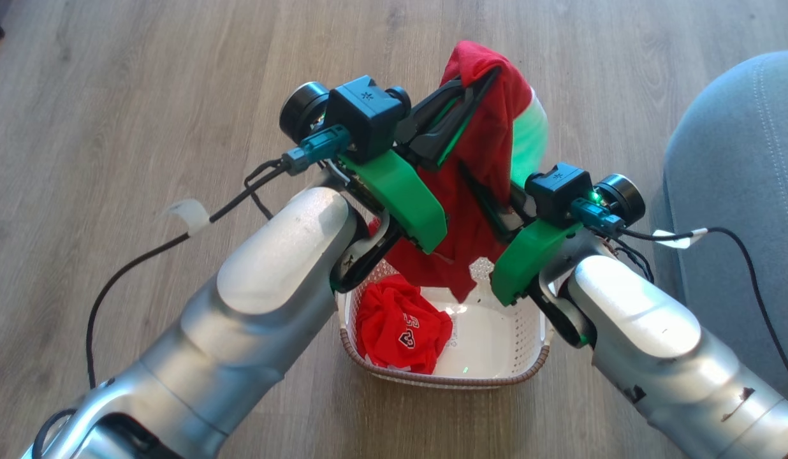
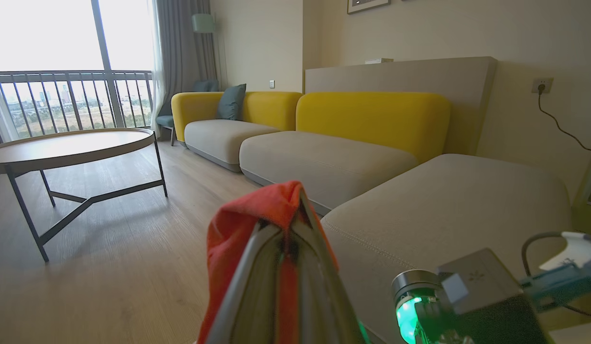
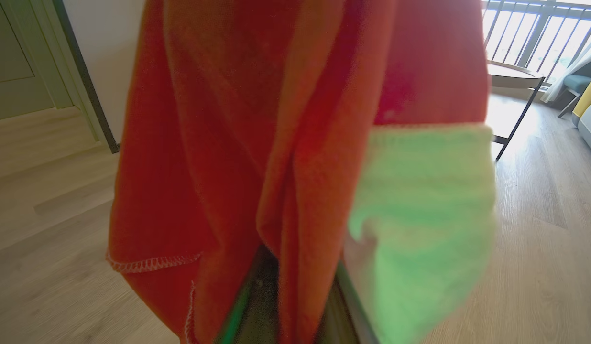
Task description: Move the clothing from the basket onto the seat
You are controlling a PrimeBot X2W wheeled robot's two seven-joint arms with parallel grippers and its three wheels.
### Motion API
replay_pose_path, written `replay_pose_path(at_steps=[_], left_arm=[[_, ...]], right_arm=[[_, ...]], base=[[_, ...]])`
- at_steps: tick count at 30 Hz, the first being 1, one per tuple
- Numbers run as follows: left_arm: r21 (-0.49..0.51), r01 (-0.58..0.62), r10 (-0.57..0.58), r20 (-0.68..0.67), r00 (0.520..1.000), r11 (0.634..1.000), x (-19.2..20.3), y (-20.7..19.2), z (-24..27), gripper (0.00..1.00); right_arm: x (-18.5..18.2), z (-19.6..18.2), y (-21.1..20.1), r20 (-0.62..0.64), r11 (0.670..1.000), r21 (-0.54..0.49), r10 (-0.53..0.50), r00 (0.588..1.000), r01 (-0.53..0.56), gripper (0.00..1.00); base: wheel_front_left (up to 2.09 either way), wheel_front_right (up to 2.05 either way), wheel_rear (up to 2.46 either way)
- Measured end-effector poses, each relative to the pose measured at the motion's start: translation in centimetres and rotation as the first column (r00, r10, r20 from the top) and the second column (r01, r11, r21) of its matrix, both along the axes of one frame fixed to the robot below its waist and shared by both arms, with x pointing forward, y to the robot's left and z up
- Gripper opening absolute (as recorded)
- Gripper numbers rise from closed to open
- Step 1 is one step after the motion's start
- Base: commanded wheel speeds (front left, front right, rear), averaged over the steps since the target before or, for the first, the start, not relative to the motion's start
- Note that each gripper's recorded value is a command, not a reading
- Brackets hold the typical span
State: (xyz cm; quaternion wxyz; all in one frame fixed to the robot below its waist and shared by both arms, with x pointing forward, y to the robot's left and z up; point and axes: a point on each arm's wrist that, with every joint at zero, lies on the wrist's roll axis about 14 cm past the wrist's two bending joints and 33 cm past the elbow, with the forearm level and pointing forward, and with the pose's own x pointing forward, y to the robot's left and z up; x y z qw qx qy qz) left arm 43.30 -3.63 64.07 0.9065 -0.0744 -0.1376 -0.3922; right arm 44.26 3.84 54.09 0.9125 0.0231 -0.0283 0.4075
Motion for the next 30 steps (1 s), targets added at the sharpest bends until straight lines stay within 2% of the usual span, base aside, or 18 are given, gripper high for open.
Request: replay_pose_path(at_steps=[6,7,8,9,14,20,30], left_arm=[[0.000,0.011,-0.011,-0.010,1.000,1.000,0.0,-0.5,-0.4,0.00],[0.002,0.012,-0.012,-0.016,1.000,1.000,0.0,-0.5,-0.7,0.37],[0.003,0.014,-0.014,-0.023,1.000,1.000,0.0,-0.6,-0.9,0.85],[0.008,0.017,-0.017,-0.031,0.999,1.000,0.0,-0.8,-1.3,1.00],[0.035,0.038,-0.035,-0.063,0.997,0.999,0.1,-1.5,-2.9,1.00],[0.062,0.080,-0.075,-0.081,0.994,0.995,0.0,-2.6,-4.3,1.00],[0.109,0.222,-0.206,-0.146,0.968,0.969,-2.2,-6.5,-8.0,1.00]], right_arm=[[0.2,1.2,-0.9,0.014,0.999,0.044,-0.028,1.000,0.027,0.00],[0.4,1.5,-1.1,0.017,0.998,0.055,-0.037,0.999,0.036,0.00],[0.5,1.8,-1.4,0.021,0.997,0.069,-0.048,0.999,0.046,0.00],[0.6,2.2,-1.8,0.024,0.995,0.086,-0.060,0.998,0.058,0.00],[1.1,2.9,-4.2,0.031,0.982,0.138,-0.135,0.990,0.130,0.00],[1.1,2.7,-7.4,0.027,0.964,0.154,-0.225,0.974,0.218,0.00],[0.1,4.5,-15.8,0.060,0.878,0.210,-0.451,0.891,0.430,0.00]], base=[[0.00,0.00,0.00],[0.00,0.00,0.00],[0.00,0.00,0.00],[0.00,0.00,0.00],[0.00,0.00,0.00],[0.00,0.00,0.00],[0.00,0.00,0.00]])
